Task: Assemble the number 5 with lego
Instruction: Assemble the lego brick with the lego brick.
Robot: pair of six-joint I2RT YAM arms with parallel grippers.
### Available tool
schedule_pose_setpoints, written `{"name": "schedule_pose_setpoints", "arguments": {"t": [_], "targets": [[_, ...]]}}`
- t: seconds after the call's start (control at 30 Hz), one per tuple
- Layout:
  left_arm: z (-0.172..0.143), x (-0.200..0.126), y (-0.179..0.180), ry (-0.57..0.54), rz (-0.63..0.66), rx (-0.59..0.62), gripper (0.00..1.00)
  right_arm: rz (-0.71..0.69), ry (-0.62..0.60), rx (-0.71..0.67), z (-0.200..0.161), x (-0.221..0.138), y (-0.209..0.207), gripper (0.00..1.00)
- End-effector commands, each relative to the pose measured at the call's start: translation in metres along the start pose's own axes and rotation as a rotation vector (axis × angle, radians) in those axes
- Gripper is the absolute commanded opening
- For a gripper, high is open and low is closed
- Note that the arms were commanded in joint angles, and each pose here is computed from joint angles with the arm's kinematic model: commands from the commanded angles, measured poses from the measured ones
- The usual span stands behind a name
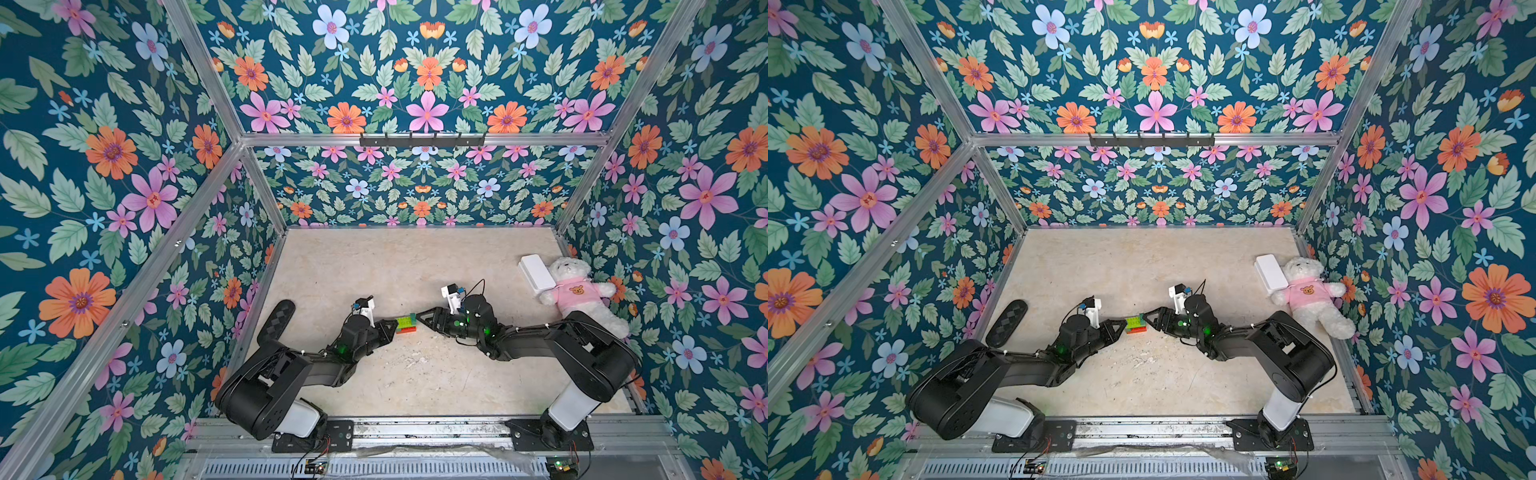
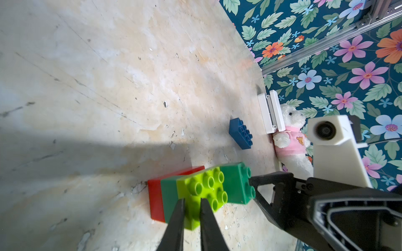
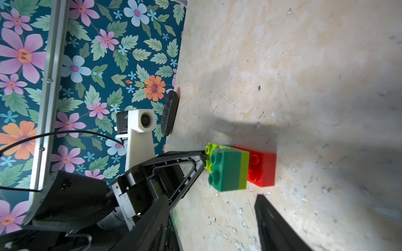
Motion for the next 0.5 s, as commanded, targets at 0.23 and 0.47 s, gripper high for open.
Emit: {"name": "schedule_pose_setpoints", "arguments": {"t": [0.23,0.47], "targets": [[-0.011,-0.012,0.028,0.051,0.210,-0.002,0.22,-0.061,0.025,-0.025,-0.007,-0.005,0.001,0.65],[-0.006,-0.013,0.018,0.042,0.196,0.016,0.24,-0.061,0.038,-0.031,-0.010,-0.001,0.004,0.64]]}}
Point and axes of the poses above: each gripper's point midway between its finger pads, its own x axis out along the fingers, its own y axis along the line the jaws close on, z = x × y, the point moved 7 cm from there along -x, back along the fingers, and after that the axes turned 13 degrees about -x, right-handed, at the moved point
